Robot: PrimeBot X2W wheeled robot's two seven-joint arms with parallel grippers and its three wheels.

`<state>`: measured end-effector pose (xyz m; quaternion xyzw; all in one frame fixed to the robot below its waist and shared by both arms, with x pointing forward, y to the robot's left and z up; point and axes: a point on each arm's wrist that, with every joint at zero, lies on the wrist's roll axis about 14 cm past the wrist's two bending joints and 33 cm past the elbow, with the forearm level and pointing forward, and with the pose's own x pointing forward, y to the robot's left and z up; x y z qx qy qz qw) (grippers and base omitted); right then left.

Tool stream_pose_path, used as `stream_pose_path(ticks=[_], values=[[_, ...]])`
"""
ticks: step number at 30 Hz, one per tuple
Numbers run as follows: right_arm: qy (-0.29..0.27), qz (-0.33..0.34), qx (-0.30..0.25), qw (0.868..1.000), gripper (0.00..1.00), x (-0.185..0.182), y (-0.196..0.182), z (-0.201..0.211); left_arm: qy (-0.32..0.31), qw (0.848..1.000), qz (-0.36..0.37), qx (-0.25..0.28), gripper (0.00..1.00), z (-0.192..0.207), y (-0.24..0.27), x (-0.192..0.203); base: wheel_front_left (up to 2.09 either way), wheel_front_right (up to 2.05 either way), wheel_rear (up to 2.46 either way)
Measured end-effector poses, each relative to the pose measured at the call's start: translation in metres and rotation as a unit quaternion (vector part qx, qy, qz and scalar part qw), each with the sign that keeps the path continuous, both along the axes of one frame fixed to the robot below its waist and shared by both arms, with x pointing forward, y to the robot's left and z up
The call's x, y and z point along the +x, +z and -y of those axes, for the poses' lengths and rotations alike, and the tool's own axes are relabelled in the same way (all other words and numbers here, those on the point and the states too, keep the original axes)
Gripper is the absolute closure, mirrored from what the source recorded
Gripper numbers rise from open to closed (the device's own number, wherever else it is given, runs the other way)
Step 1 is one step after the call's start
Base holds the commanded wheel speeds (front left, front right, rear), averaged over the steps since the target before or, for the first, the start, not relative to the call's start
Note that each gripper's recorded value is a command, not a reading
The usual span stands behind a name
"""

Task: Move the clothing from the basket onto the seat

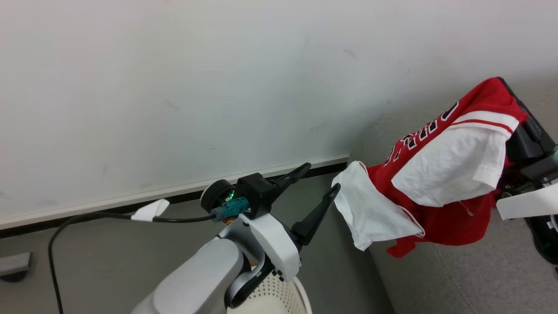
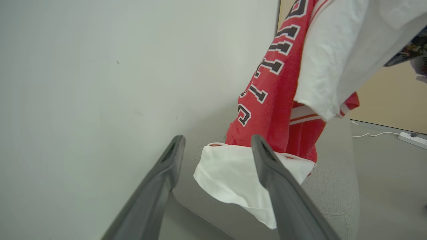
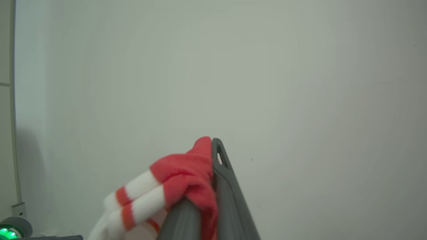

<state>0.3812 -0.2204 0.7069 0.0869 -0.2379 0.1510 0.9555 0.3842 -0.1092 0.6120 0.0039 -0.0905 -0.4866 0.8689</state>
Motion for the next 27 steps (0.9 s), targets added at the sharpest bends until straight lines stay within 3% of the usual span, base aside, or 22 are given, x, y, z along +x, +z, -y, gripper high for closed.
stream_pose_path(ticks=[14,20,27], values=[[-0.165,0.029,0.019,0.986,1.0,-0.082,0.0,0.098,-0.113,0.993,-0.006,-0.014,0.0,0.075,-0.01,-0.022,0.0,0.0,0.0],[-0.2,0.028,0.029,0.979,1.0,-0.102,-0.005,0.112,-0.145,0.989,-0.017,-0.013,0.0,0.093,-0.021,-0.031,0.0,0.0,0.0],[-0.205,0.031,0.029,0.978,1.0,-0.098,0.001,0.117,-0.153,0.988,-0.025,-0.015,0.0,0.098,-0.028,-0.029,0.0,0.0,0.0]])
